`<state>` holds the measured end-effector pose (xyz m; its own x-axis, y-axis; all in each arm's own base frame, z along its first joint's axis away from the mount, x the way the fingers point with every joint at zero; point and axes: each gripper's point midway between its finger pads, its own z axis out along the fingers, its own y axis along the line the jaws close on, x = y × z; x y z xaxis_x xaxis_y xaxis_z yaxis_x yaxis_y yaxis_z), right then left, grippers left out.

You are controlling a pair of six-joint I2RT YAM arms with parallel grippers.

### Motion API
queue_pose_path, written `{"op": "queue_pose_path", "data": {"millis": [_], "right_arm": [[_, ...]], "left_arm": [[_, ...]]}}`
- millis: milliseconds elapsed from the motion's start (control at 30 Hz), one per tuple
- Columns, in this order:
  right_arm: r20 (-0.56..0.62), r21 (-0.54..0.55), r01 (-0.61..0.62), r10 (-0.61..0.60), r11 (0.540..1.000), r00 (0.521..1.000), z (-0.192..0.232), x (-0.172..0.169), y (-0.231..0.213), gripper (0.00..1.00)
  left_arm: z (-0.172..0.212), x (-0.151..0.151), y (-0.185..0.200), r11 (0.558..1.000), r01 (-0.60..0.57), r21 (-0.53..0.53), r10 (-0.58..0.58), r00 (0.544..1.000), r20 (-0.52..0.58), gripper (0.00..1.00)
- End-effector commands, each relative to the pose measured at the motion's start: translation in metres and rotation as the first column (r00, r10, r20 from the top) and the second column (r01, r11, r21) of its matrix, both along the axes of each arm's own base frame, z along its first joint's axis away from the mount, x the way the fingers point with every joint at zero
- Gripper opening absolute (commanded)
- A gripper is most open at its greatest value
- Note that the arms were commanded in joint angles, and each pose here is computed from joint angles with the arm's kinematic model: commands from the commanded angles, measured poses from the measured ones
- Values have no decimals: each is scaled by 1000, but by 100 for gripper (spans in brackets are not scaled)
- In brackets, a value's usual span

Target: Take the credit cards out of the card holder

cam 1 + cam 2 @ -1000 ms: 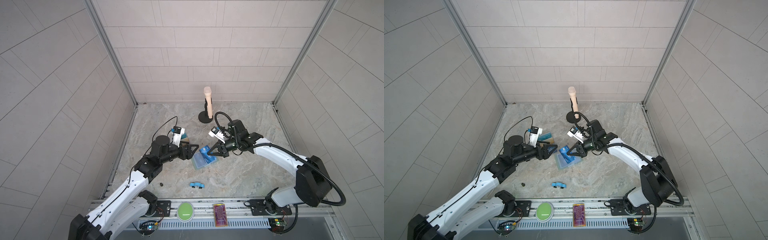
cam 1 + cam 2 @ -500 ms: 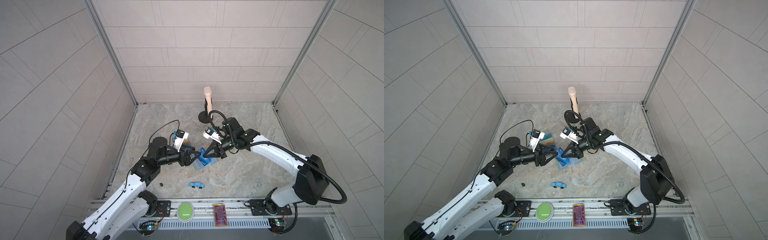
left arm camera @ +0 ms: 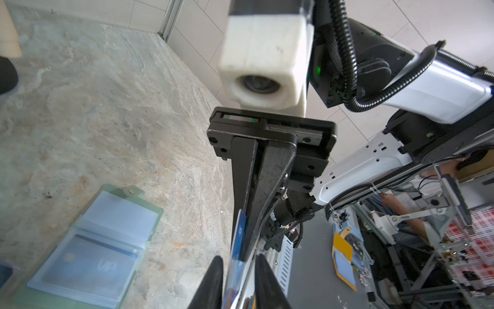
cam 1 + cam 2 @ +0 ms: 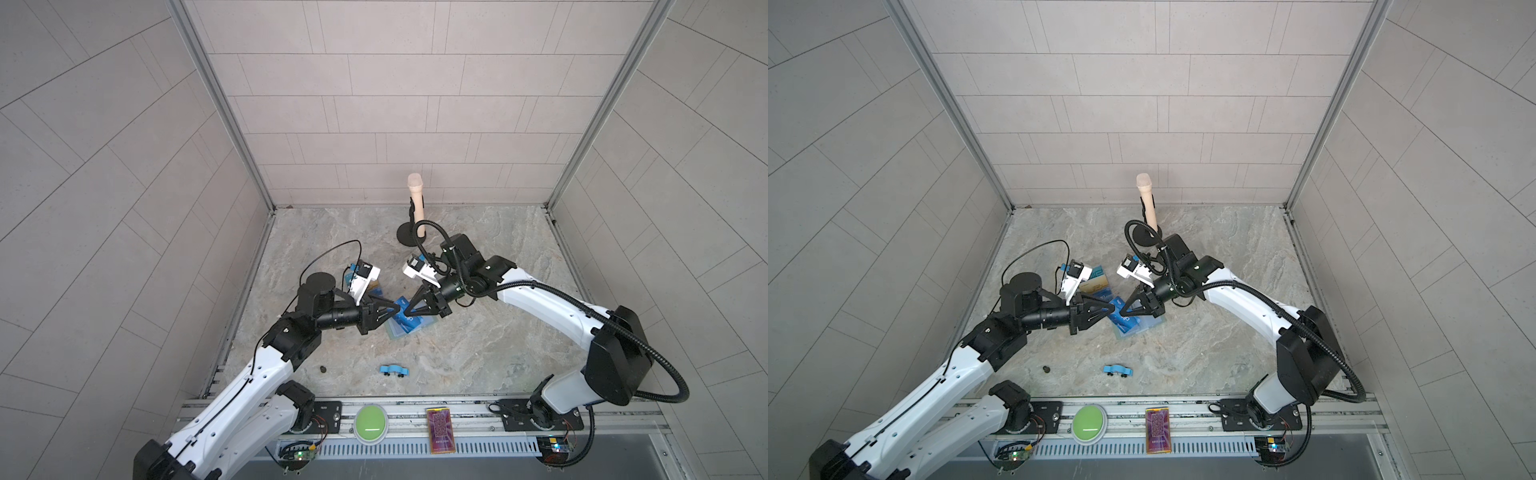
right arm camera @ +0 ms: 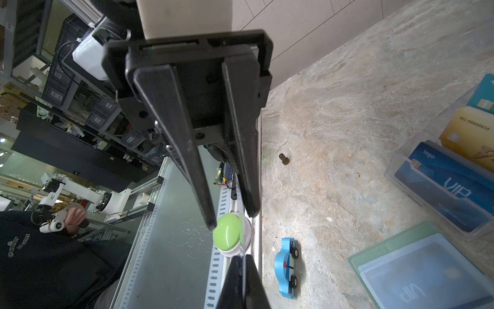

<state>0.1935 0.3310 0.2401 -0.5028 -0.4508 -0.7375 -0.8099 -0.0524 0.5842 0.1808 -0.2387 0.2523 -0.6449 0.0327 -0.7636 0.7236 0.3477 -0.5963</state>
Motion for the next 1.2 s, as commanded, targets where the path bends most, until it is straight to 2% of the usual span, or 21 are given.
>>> {"op": "queue_pose_path", "data": {"millis": [0, 67, 267, 367, 433, 533, 600, 700, 800, 867, 1033, 1167], "right_arm": [[49, 36, -36, 34, 999, 998, 6, -1, 3, 2], [44, 31, -26, 25, 999, 999, 5, 1, 3, 5], [43, -8, 87, -87, 996, 995, -1, 17, 0, 29], [48, -2, 173, -173, 985, 984, -1, 25, -9, 42], [48, 1, 258, -258, 966, 965, 0, 33, -16, 51], [46, 33, 405, -406, 914, 913, 3, 47, -28, 63], [21, 77, 514, -517, 854, 856, 5, 58, -35, 66], [-29, 152, 612, -616, 776, 787, 7, 70, -42, 69], [-110, 158, 668, -659, 727, 744, 5, 80, -43, 69], [-165, 167, 674, -653, 720, 739, 7, 84, -38, 69], [-229, 247, 647, -605, 722, 763, 23, 85, -24, 69], [-246, 279, 609, -558, 742, 793, 32, 83, -11, 66]], "left_arm": [[15, -2, -2, 999, 20, -27, -19, 999, 33, 11], [15, -1, -1, 1000, 16, -27, -15, 999, 36, 3], [14, 5, 2, 999, -34, -16, 34, 999, 42, 0], [14, 16, 8, 994, -106, -3, 106, 993, 55, 0], [18, 25, 13, 985, -172, -10, 172, 983, 70, 0], [28, 40, 20, 963, -267, -47, 270, 958, 94, 0], [34, 49, 25, 943, -322, -78, 329, 939, 100, 0], [43, 61, 31, 908, -394, -144, 410, 907, 101, 0], [48, 70, 39, 865, -456, -208, 481, 872, 91, 0], [51, 73, 43, 844, -475, -248, 507, 858, 82, 0], [52, 76, 48, 809, -502, -306, 541, 839, 53, 0], [55, 74, 52, 787, -509, -349, 556, 830, 43, 0]]}}
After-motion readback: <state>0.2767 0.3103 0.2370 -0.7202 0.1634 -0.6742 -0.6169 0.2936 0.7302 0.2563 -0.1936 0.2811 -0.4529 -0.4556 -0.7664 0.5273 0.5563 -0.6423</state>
